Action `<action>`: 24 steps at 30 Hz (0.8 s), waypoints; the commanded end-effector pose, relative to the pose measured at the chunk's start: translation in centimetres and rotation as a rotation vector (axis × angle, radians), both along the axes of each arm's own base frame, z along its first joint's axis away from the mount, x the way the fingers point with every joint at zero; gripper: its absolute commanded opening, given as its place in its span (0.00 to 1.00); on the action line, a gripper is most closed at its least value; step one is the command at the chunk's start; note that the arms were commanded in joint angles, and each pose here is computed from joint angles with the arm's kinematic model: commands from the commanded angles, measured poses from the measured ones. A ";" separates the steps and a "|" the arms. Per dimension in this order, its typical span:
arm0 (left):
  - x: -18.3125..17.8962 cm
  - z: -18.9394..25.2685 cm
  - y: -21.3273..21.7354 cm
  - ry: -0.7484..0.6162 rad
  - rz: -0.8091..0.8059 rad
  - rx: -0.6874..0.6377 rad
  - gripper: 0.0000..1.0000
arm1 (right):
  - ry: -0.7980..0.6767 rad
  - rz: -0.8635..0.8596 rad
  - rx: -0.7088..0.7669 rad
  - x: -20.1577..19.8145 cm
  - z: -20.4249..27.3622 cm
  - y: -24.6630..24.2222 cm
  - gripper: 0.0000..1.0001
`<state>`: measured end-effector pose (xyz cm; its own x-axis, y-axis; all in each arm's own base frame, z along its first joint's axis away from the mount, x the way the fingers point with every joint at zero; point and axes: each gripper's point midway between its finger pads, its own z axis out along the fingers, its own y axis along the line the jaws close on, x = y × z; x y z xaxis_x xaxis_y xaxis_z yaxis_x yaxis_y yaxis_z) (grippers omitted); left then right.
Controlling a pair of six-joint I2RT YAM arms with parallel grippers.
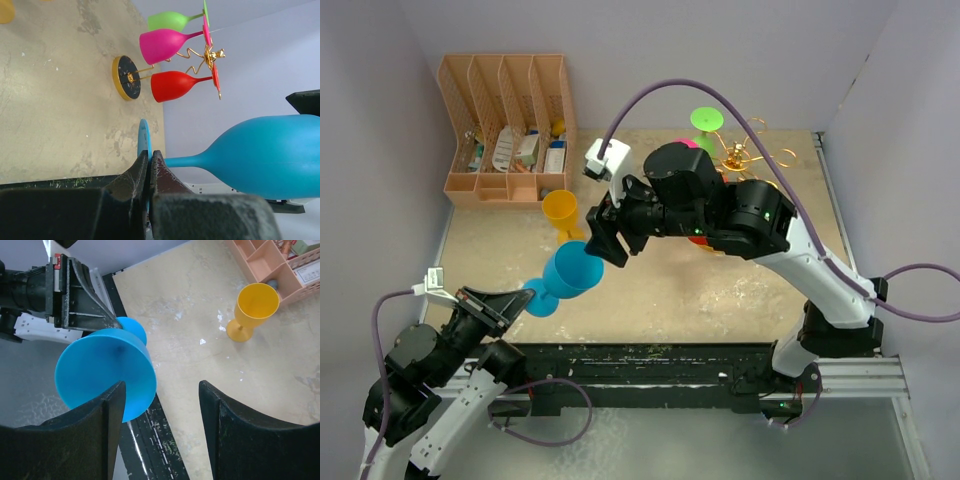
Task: Take the wine glass off the wine glass rack
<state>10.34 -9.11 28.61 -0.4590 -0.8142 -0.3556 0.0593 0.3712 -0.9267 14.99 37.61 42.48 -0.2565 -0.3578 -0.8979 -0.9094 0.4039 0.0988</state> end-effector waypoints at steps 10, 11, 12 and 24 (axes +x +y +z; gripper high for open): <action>-0.2 3.8 0.0 -0.121 -0.010 -0.059 0.00 | 0.047 0.063 0.002 -0.5 -1.1 1.5 0.37; -0.2 3.8 0.0 -0.121 -0.010 -0.057 0.00 | 0.048 0.059 0.001 -0.3 -1.2 1.6 0.22; -0.2 3.7 0.0 -0.119 -0.007 -0.055 0.00 | 0.047 0.050 0.002 0.0 -1.1 1.5 0.06; 0.8 3.8 -0.2 -0.107 0.004 0.009 0.01 | 0.112 0.056 0.095 2.4 0.6 0.7 0.00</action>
